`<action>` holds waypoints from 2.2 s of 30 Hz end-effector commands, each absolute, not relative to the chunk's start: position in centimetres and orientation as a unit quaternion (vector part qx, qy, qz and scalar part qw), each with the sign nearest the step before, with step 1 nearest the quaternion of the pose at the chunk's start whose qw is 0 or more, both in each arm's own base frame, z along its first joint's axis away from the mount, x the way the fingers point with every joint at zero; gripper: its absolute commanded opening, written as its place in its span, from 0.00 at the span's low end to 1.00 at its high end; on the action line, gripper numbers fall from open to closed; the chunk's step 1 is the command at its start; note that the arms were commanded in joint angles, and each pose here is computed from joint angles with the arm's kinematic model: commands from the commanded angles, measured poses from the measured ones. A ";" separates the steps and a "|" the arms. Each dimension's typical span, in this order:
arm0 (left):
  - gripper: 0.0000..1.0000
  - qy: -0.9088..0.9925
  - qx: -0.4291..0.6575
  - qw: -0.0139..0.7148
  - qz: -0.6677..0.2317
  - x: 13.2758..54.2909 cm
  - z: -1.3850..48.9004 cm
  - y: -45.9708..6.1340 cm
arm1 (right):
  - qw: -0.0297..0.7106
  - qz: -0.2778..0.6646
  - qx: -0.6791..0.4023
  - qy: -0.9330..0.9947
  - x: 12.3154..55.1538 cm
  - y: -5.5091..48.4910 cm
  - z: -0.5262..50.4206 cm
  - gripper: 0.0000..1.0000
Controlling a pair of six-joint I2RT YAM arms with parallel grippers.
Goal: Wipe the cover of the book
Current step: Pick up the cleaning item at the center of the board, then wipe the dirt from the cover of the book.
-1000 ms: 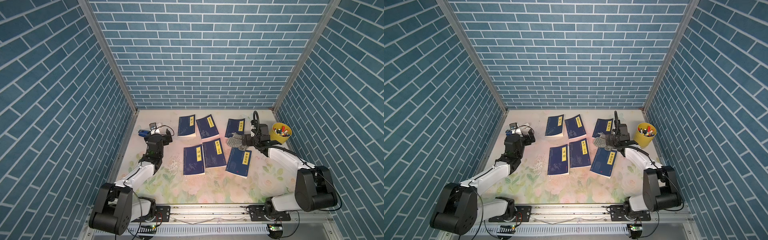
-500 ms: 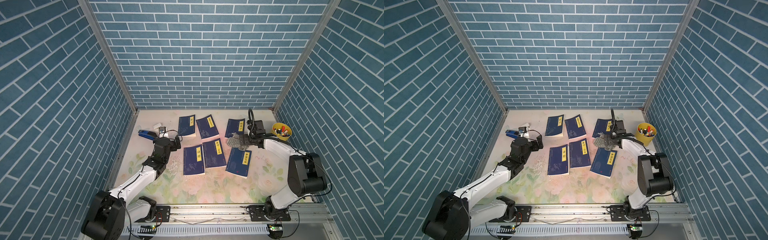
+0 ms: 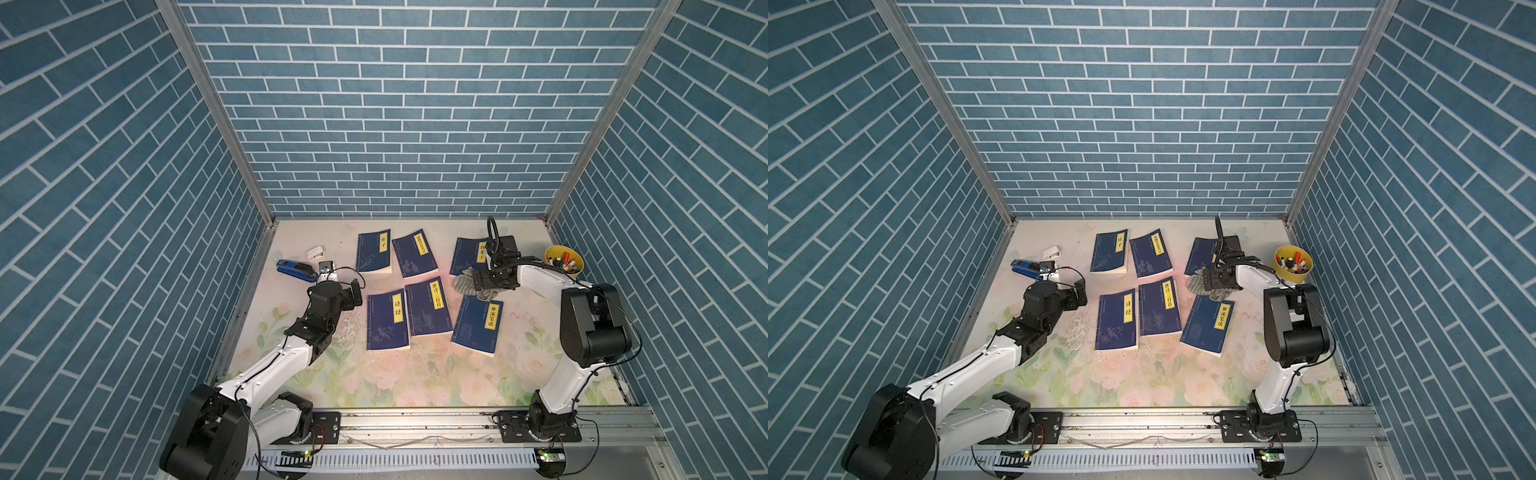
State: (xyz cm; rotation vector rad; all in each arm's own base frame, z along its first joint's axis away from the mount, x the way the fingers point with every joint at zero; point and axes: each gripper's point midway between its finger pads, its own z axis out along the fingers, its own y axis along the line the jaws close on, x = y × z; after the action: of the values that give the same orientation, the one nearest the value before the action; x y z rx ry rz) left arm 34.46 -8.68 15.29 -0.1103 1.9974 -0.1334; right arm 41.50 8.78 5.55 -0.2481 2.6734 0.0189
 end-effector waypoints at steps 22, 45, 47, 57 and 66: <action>1.00 0.845 -0.046 0.528 -0.067 33.9 14.7 -9.1 | 0.080 0.019 -0.042 0.996 37.8 7.0 1.2 0.12; 1.00 0.845 -0.067 0.527 -0.059 34.7 16.6 -8.8 | 0.237 0.099 -0.218 0.942 34.8 19.9 16.3 0.02; 1.00 0.848 -0.073 0.523 -0.052 34.7 16.6 -8.6 | 0.236 0.117 -0.240 0.934 34.0 22.6 16.2 0.02; 1.00 0.850 -0.087 0.518 -0.049 34.0 16.5 -8.0 | 0.210 0.144 -0.344 0.904 31.0 34.7 13.1 0.00; 1.00 0.846 -0.122 0.519 -0.028 32.3 16.8 -6.1 | 0.174 0.165 -0.371 0.897 29.9 40.9 8.7 0.00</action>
State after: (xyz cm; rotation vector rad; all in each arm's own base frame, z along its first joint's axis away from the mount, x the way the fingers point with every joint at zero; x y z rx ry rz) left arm 33.29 -7.08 17.84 -0.2524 2.0006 -0.1146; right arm 29.41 39.97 8.83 -1.0944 2.5289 0.4299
